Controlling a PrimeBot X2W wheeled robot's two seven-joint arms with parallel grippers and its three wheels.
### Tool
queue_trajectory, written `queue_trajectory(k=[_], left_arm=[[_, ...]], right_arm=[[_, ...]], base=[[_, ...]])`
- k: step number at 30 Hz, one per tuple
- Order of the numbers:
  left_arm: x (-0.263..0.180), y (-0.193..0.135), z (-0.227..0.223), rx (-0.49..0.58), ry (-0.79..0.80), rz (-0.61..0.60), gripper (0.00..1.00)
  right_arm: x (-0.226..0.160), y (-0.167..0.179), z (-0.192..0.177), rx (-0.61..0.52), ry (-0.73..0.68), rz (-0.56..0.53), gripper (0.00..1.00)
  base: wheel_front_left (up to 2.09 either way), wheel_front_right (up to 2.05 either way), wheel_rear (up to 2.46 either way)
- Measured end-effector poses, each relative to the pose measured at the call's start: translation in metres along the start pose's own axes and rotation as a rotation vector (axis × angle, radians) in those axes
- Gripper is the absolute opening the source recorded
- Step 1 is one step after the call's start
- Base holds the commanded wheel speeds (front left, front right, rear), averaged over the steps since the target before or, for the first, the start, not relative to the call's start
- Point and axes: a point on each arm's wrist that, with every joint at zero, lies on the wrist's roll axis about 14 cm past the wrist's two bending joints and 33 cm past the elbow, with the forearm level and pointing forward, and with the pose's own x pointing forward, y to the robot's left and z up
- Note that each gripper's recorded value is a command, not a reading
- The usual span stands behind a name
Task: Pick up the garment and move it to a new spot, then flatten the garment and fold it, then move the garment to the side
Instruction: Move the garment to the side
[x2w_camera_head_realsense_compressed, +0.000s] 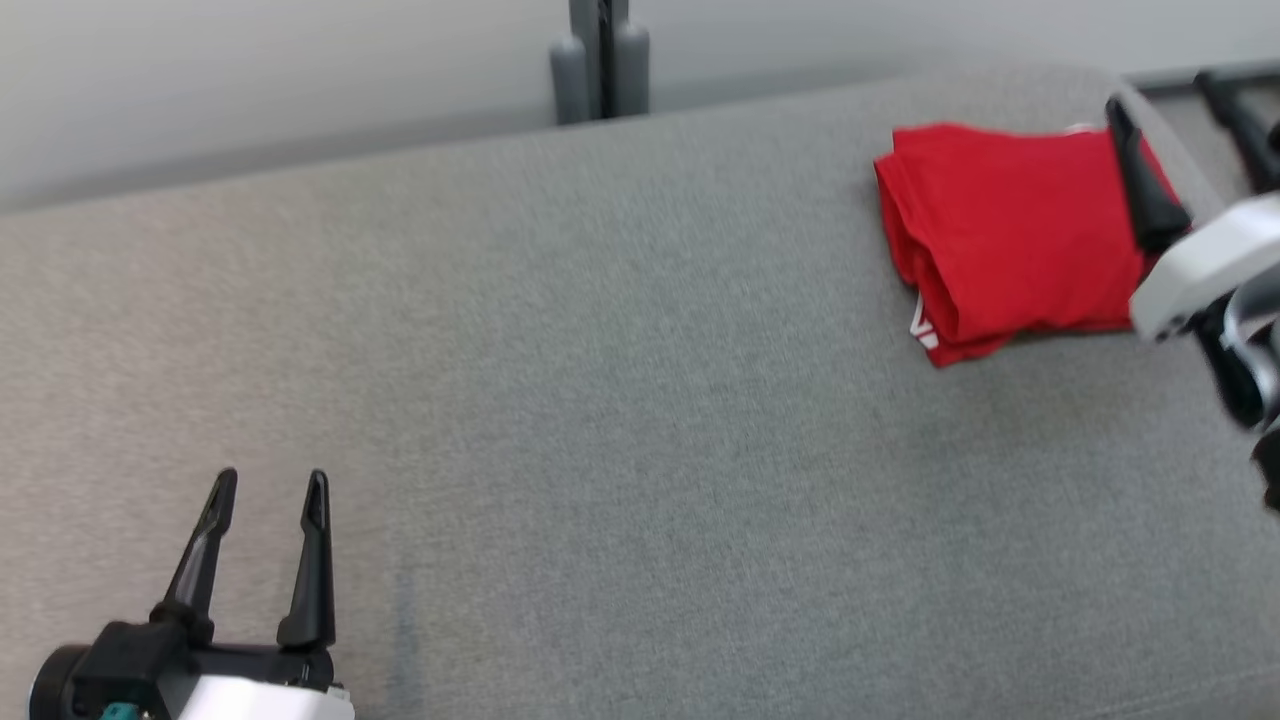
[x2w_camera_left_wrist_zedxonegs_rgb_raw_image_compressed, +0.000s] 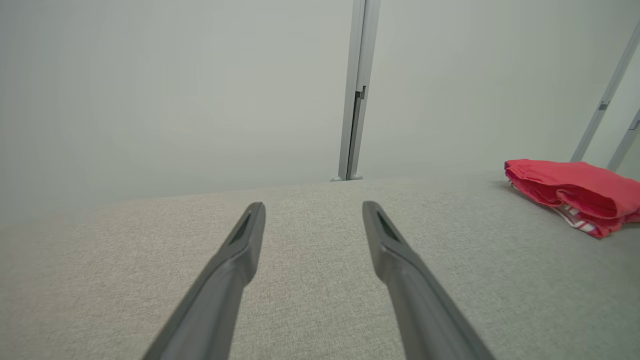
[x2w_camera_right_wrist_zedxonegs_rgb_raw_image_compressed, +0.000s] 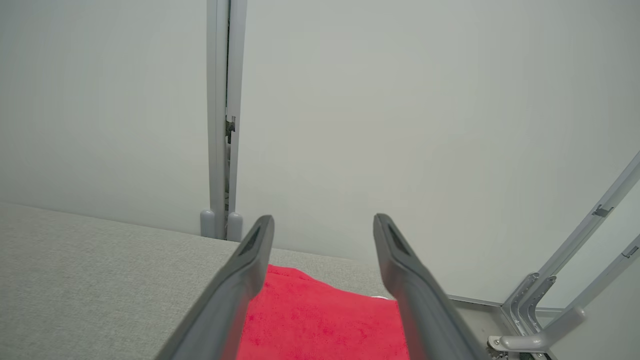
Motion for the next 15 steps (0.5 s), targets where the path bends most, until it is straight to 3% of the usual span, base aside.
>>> queue_trajectory(k=[15], left_arm=[[-0.073,0.040,0.047,0.025,-0.125,0.159,1.00]], right_arm=[[-0.083,0.102,0.006,0.258,-0.136,0.109,1.00]], base=[[0.00,0.00,0.00]])
